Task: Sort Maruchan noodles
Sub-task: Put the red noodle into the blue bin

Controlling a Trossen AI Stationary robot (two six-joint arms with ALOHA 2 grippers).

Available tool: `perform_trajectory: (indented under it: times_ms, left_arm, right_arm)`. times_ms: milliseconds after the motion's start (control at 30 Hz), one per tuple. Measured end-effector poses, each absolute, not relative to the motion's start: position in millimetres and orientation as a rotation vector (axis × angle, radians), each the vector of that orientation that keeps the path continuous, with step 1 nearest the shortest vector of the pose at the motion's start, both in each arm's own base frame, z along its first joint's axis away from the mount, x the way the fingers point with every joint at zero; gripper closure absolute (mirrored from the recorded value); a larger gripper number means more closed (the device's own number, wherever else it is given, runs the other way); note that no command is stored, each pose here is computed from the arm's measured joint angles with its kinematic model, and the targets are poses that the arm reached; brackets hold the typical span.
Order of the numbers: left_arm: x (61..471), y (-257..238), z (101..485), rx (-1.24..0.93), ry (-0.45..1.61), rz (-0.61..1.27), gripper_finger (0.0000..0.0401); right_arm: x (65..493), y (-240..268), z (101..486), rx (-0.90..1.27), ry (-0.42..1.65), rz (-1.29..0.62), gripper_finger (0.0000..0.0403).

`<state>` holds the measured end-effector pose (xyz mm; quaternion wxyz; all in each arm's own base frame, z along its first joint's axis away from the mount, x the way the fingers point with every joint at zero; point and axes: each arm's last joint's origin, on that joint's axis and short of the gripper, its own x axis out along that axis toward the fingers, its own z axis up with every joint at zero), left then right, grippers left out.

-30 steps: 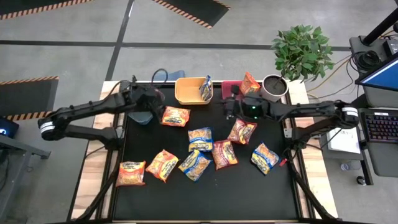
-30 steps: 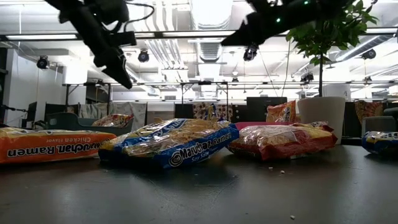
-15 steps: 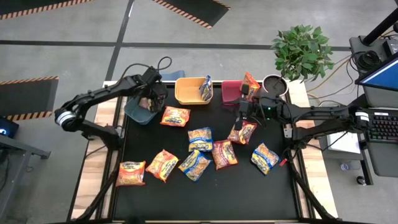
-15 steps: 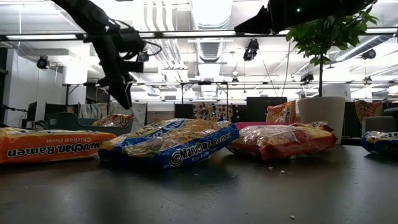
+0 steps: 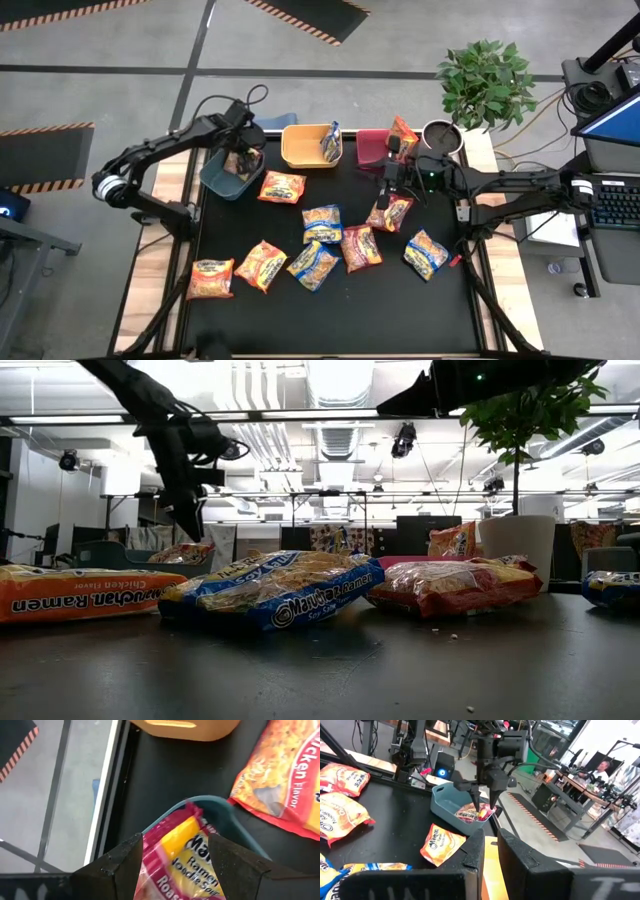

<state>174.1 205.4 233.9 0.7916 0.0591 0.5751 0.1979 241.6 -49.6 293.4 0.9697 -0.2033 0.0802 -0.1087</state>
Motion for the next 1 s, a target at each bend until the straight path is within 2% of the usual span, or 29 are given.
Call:
perform_trajectory:
  times_ms: [333,667,833,1000]
  left_arm:
    - [160.9,220.5,229.5,0.072,1.241,0.481,0.0194]
    - [165.2,226.6,212.5,0.034,1.291,0.447,0.0198]
    - [165.2,226.9,211.8,0.037,1.297,0.448,0.0233]
    - [164.1,227.5,211.9,0.076,1.333,0.462,0.0305]
  right_arm:
    - [241.6,-49.6,293.4,-0.416,0.163,-0.219,0.036]
    - [241.6,-49.6,293.4,-0.416,0.163,-0.219,0.036]
    - [241.7,-49.6,293.3,-0.42,0.164,-0.219,0.036]
    - [241.7,-49.7,293.3,-0.42,0.164,-0.219,0.036]
